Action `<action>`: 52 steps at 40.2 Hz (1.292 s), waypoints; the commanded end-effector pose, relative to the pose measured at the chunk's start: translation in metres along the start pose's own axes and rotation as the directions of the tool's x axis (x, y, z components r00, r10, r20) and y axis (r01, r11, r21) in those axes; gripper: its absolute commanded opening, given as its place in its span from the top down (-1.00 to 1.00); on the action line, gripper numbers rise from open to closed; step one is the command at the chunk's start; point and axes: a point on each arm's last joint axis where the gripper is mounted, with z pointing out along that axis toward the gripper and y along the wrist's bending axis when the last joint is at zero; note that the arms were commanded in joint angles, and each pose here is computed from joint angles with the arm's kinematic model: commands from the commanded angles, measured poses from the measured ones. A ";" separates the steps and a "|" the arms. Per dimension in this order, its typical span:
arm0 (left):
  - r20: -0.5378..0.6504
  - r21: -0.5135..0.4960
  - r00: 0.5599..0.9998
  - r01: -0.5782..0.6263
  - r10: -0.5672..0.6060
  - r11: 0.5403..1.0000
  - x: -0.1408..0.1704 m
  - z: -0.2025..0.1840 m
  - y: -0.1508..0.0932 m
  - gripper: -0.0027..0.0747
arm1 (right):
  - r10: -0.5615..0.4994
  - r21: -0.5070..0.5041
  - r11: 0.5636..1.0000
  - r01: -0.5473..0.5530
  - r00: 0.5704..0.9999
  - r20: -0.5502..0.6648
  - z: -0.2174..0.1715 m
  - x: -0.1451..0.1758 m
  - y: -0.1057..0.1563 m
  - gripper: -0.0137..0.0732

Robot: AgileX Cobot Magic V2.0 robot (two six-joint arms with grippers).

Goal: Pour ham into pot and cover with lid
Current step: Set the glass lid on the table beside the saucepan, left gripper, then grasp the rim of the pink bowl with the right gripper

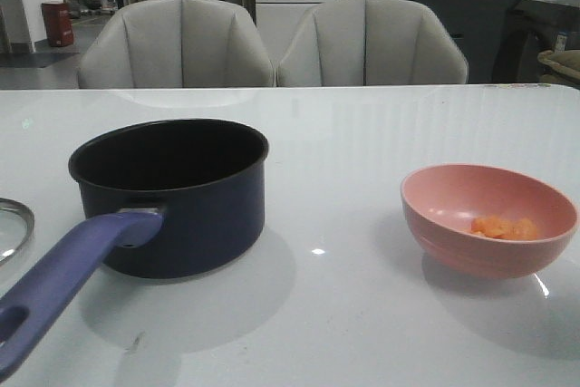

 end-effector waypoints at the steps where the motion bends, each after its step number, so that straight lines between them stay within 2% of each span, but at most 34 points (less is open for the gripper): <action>1: 0.098 0.001 0.995 0.012 -0.012 1.000 -0.015 -0.002 0.000 0.34 | 0.036 -0.001 0.999 -0.036 0.999 0.041 0.009 -0.016 0.001 0.34; 8: 0.098 0.001 0.995 0.012 -0.012 1.000 -0.015 -0.002 0.000 0.40 | 0.048 0.008 0.999 -0.047 0.997 -0.059 0.029 -0.022 0.002 0.28; 11: 0.098 0.001 0.995 0.012 -0.012 1.000 -0.015 -0.002 0.000 0.40 | 0.049 0.012 0.999 -0.048 0.992 -0.117 0.040 -0.030 0.003 0.08; 16: 0.098 0.001 0.995 0.012 -0.012 1.000 -0.015 -0.002 0.000 0.40 | 0.051 0.018 0.999 -0.048 0.977 -0.205 0.065 -0.049 0.005 -0.40; 19: 0.098 0.001 0.995 0.012 -0.012 1.000 -0.015 -0.002 0.000 0.40 | 0.053 0.021 0.999 -0.049 0.963 -0.262 0.082 -0.059 0.006 -0.53; 22: 0.098 0.001 0.995 0.012 -0.012 1.000 -0.015 -0.002 0.000 0.40 | 0.056 0.026 0.998 -0.050 0.936 -0.349 0.100 -0.064 0.007 -0.51; 26: 0.096 0.002 0.995 0.012 -0.012 1.000 -0.015 -0.002 0.000 0.40 | 0.062 0.037 0.998 -0.050 0.868 -0.493 0.130 -0.063 0.007 -0.50; 31: 0.096 0.002 0.995 0.012 -0.012 1.000 -0.015 -0.002 0.000 0.40 | 0.067 0.047 0.998 -0.049 0.802 -0.594 0.159 -0.063 0.006 -0.50; 42: 0.096 0.002 0.995 0.012 -0.012 1.000 -0.015 -0.002 0.000 0.40 | 0.065 0.055 0.998 -0.037 0.709 -0.702 0.209 -0.050 0.000 -0.29; 52: 0.096 0.002 0.995 0.012 -0.012 1.000 -0.015 -0.002 0.000 0.43 | 0.066 0.059 0.998 -0.033 0.637 -0.768 0.238 -0.031 -0.003 -0.25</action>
